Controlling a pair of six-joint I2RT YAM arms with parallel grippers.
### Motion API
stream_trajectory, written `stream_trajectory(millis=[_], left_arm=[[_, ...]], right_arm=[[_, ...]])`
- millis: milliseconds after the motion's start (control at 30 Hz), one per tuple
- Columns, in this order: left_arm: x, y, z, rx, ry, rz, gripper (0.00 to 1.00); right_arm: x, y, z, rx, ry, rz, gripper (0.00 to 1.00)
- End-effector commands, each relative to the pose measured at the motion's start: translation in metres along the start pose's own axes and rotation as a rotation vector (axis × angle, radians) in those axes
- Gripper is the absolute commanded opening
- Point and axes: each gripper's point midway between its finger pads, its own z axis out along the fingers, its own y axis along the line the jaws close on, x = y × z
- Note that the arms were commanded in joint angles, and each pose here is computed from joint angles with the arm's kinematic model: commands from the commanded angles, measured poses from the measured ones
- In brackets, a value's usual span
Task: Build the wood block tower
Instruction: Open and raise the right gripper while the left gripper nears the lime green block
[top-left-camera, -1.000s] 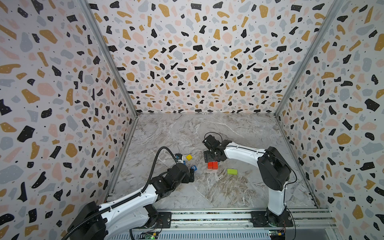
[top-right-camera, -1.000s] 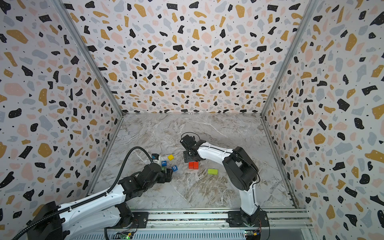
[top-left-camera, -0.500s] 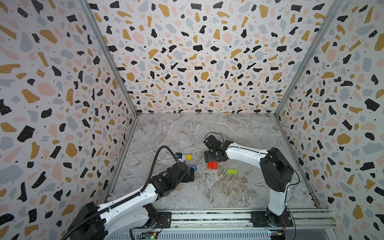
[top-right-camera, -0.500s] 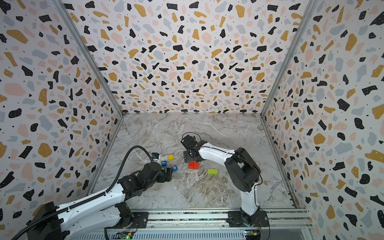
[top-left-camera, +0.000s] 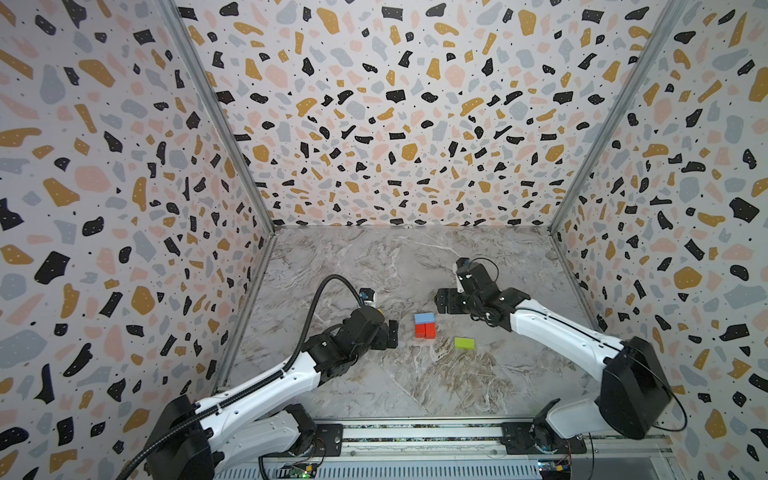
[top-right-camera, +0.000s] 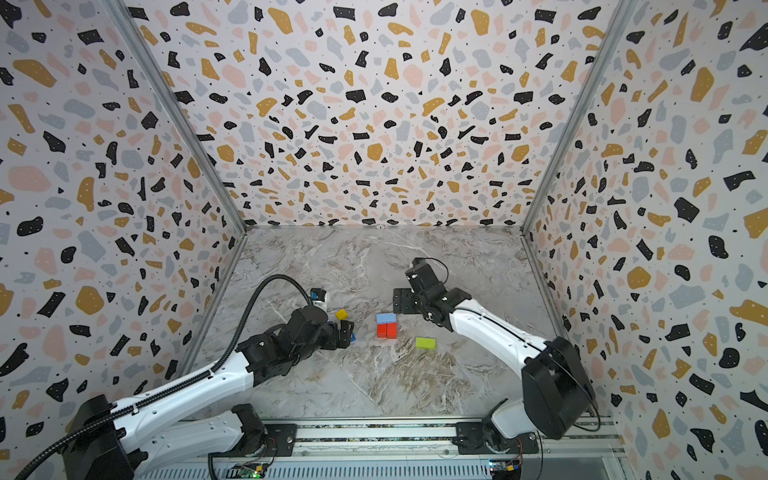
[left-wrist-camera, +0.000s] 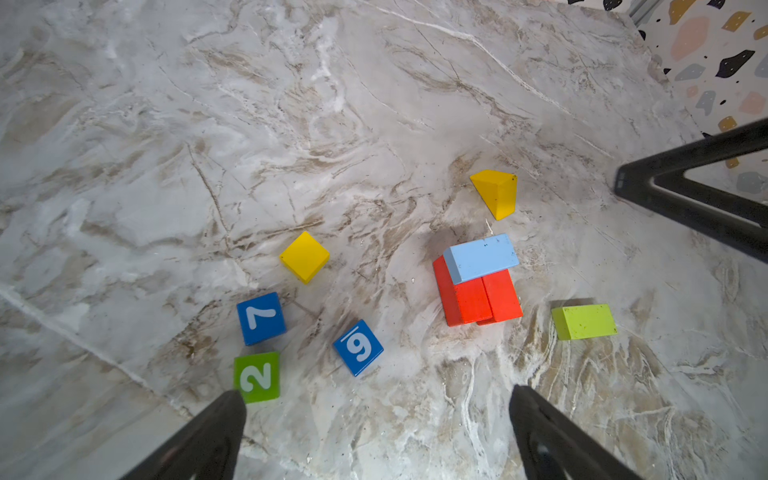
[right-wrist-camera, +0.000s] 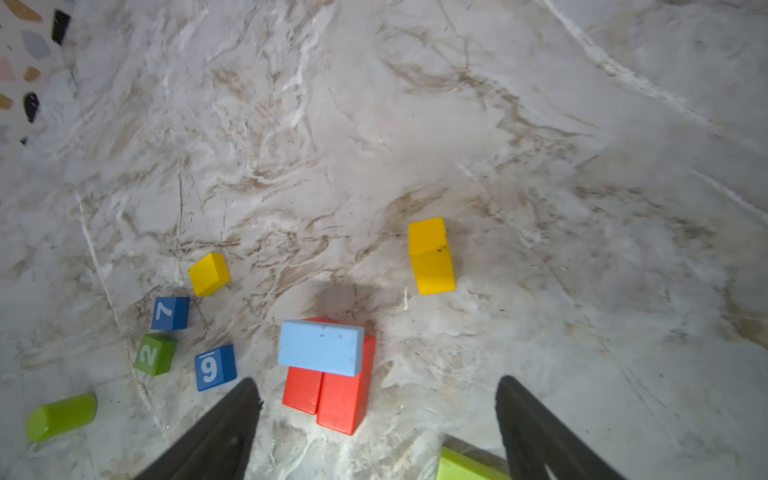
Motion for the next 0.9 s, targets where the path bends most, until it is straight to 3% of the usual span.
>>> stream_trajectory(millis=[0, 100, 300, 667, 867], left_arm=[[-0.010, -0.015, 0.000, 0.012, 0.001, 0.027, 1.00], [-0.016, -0.032, 0.005, 0.001, -0.003, 0.055, 1.00], [-0.013, -0.075, 0.025, -0.020, 0.050, 0.113, 1.00], [0.015, -0.163, 0.061, -0.014, 0.107, 0.130, 0.99], [0.035, -0.192, 0.084, -0.045, 0.144, 0.160, 0.95]], right_arm=[[-0.015, -0.008, -0.029, -0.101, -0.117, 0.016, 0.93], [-0.014, -0.032, -0.048, -0.112, -0.191, 0.056, 1.00], [-0.013, -0.073, -0.086, -0.137, -0.379, 0.189, 0.99], [0.024, -0.163, -0.076, -0.156, -0.393, 0.534, 0.99], [0.032, -0.187, -0.075, -0.162, -0.401, 0.599, 0.99]])
